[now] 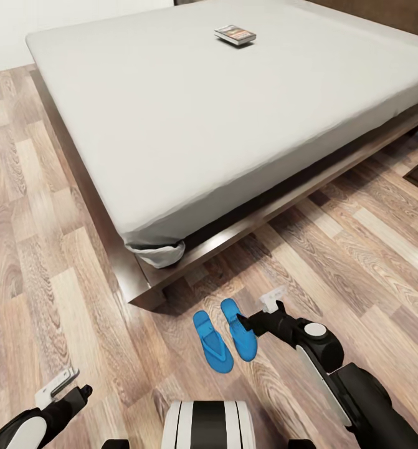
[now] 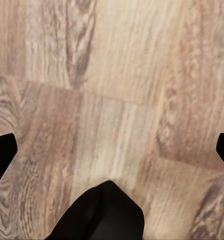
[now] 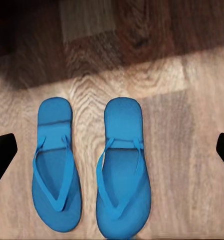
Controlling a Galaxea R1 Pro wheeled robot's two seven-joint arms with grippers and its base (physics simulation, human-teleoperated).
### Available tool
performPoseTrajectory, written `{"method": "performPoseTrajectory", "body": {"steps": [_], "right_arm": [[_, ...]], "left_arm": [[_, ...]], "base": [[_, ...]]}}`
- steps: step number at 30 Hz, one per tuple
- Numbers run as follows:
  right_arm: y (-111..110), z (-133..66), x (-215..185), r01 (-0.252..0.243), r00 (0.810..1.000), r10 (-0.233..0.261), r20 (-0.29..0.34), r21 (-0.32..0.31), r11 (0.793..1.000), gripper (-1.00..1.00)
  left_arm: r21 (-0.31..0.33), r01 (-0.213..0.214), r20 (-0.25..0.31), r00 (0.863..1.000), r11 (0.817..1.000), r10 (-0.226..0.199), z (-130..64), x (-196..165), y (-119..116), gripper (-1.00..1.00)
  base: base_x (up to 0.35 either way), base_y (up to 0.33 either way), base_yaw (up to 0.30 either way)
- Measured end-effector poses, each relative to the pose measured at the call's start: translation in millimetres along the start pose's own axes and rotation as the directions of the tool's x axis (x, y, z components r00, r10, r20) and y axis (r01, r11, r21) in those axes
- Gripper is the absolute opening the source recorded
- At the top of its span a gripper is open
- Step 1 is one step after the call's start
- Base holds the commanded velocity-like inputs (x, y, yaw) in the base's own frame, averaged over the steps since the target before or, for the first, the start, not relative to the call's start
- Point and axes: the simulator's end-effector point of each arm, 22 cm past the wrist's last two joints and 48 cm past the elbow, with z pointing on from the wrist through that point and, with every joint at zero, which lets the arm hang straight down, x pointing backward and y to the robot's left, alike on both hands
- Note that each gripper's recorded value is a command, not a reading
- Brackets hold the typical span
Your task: In the bedroom, move the book from the bed onto either nightstand, and place the two sandals side by side next to the bed.
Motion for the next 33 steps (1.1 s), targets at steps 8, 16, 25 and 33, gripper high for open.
{"method": "performPoseTrajectory", "body": {"steps": [8, 16, 25, 33], "right_arm": [[-23, -19.5, -13, -0.034, 0.999, 0.032, 0.041, 0.054, 0.998, 1.0], [-35, -35.0, -29, -0.043, 0.996, 0.036, 0.079, 0.082, 0.996, 1.0], [-60, -57.3, -50, -0.075, 0.989, 0.056, 0.139, 0.135, 0.988, 1.0], [-66, -73.2, -71, -0.094, 0.981, 0.065, 0.184, 0.153, 0.984, 1.0]], "left_arm": [[0.05, 0.031, 0.037, 0.999, 0.998, -0.033, -10.1, -6, -6, 1.0], [0.088, 0.024, 0.054, 0.998, 0.996, -0.029, -20.3, -6, -17, 1.0], [0.117, 0.031, 0.082, 0.996, 0.993, -0.041, -31.1, -12, -25, 1.0], [0.139, 0.049, 0.114, 0.991, 0.989, -0.065, -40.9, -20, -28, 1.0]], "base": [[0.0, 0.0, 0.0], [0.0, 0.0, 0.0], [0.0, 0.0, 0.0], [0.0, 0.0, -0.022]]}}
